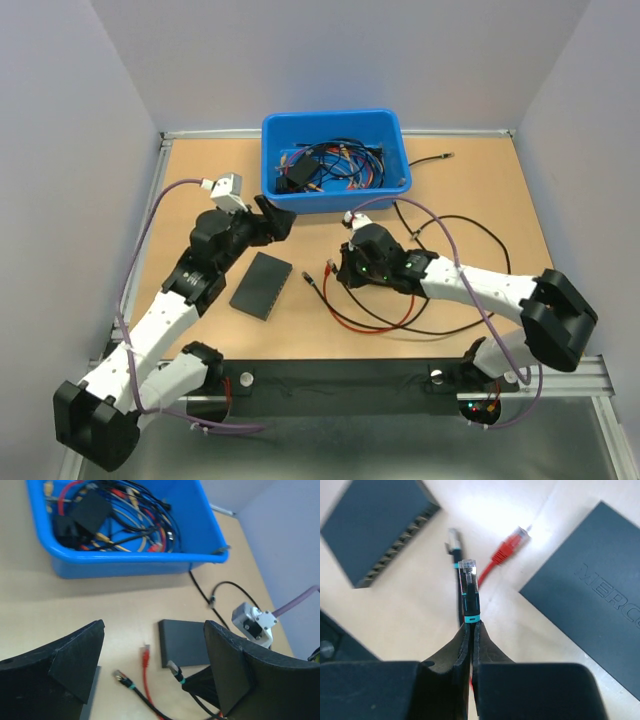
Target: Insert the plug into the switch port
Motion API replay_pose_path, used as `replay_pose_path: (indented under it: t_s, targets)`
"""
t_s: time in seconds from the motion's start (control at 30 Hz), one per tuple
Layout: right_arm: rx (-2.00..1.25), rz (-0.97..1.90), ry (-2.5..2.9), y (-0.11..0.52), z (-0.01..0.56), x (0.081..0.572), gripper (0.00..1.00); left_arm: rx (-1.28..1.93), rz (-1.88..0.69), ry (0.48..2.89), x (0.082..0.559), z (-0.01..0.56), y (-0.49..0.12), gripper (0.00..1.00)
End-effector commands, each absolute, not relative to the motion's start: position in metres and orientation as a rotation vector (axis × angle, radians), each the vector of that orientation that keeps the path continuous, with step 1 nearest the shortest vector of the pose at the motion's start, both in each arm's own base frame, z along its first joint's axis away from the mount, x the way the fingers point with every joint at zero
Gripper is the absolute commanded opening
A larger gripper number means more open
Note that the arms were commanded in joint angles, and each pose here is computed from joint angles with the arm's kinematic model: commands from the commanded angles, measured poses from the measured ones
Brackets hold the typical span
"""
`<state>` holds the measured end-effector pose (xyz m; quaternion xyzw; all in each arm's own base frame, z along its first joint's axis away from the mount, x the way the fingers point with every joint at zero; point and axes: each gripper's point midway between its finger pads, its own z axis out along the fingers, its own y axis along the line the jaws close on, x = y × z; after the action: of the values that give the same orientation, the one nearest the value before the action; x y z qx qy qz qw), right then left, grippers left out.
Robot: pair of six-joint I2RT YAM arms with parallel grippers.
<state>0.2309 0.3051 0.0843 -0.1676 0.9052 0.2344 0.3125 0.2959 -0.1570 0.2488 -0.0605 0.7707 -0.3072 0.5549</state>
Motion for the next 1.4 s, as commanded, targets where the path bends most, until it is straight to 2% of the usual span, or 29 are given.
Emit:
replay_pose_path:
  t_s: [0.0,0.33,0.9,1.0,1.13,1.17,1.27,1.37]
  targets:
    - [-0.471,0.748,2.255,0.315,0.133,0.227,0.0,-0.116,-0.921,1.804,0.283,0.261,-0.197,0.86]
    - [-0.446,0.874,2.132,0.313,0.185,0.217,0.0,-0.191,-1.308,1.771,0.249,0.263,-0.244,0.83]
    - [-0.458,0.935,2.02,0.313,0.225,0.213,0.01,-0.21,-1.352,1.854,0.247,0.237,-0.29,0.65]
    - [-0.455,0.944,2.003,0.311,0.231,0.211,0.0,-0.211,-1.344,1.862,0.248,0.234,-0.293,0.58]
    - [-0.455,0.945,1.992,0.309,0.231,0.21,0.0,-0.21,-1.344,1.853,0.248,0.237,-0.296,0.43]
    - [-0.455,0.948,1.989,0.308,0.232,0.21,0.01,-0.205,-1.344,1.852,0.248,0.237,-0.297,0.35]
    - [-0.45,0.953,1.981,0.308,0.233,0.209,0.0,-0.2,-1.351,1.845,0.248,0.239,-0.298,0.19]
    - [-0.437,0.966,1.959,0.307,0.238,0.209,0.01,-0.201,-1.356,1.843,0.247,0.239,-0.298,0.1]
